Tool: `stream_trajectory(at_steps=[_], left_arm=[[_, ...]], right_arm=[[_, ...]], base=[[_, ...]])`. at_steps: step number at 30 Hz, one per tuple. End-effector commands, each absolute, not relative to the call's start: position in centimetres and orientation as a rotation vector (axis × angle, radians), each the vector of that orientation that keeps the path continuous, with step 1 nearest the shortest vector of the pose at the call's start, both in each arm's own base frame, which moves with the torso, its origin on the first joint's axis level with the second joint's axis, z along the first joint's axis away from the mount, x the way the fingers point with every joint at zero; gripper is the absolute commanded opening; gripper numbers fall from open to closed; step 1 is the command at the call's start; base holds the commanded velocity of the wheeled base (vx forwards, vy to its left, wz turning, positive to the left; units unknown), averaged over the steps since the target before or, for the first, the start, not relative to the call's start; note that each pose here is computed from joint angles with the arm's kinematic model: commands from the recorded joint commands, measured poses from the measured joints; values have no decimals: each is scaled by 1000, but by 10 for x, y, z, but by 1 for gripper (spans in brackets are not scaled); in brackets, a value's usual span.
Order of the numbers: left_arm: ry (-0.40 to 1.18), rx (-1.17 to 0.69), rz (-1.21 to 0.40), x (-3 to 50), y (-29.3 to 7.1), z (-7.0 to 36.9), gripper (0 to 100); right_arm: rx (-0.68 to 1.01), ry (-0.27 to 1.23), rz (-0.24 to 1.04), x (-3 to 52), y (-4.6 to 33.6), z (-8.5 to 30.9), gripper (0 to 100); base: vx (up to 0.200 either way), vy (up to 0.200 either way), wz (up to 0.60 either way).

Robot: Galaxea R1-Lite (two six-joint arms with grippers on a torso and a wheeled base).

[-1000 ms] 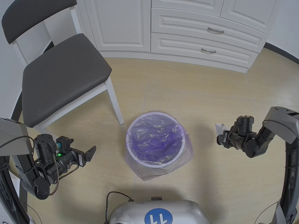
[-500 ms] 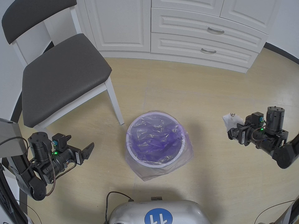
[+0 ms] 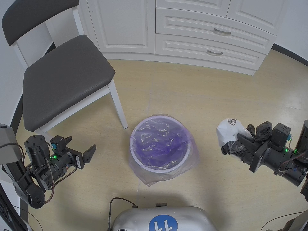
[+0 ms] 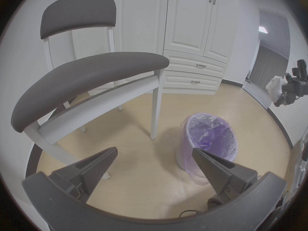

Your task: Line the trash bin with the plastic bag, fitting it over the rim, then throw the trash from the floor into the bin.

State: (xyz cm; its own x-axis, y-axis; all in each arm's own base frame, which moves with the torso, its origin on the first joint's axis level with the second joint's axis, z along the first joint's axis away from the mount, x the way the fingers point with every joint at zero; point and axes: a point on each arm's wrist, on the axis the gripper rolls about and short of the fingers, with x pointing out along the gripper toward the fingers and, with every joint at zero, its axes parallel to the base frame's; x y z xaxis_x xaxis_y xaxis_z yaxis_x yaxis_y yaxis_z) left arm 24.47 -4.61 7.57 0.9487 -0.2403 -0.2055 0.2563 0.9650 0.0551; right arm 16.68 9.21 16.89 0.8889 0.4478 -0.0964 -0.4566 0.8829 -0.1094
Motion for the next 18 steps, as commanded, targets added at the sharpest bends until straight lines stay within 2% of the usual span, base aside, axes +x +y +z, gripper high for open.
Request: stream_trajectory(at_steps=[1,2,3,9,13,18], left_arm=[[166,81,-259,241,-47,84,100],[166,81,-259,241,-47,84,100],[155,78,-269,237,-49,87,100],[126,75,-285,233,-52,95,100],[106,73,-287,231,-53,99,100],[82,81,-278,231,-53,104,100]], right_arm=[[-1,26,594,142,106,189,0],[-1,26,594,142,106,189,0],[94,91,609,144,117,202,0],[302,322,480,159,144,235,0],[327,427,406,176,159,230,0],[232,516,375,198,179,212,0]], base=[[0,0,0],[0,0,0],[0,0,0],[0,0,0],[0,0,0],[0,0,0]])
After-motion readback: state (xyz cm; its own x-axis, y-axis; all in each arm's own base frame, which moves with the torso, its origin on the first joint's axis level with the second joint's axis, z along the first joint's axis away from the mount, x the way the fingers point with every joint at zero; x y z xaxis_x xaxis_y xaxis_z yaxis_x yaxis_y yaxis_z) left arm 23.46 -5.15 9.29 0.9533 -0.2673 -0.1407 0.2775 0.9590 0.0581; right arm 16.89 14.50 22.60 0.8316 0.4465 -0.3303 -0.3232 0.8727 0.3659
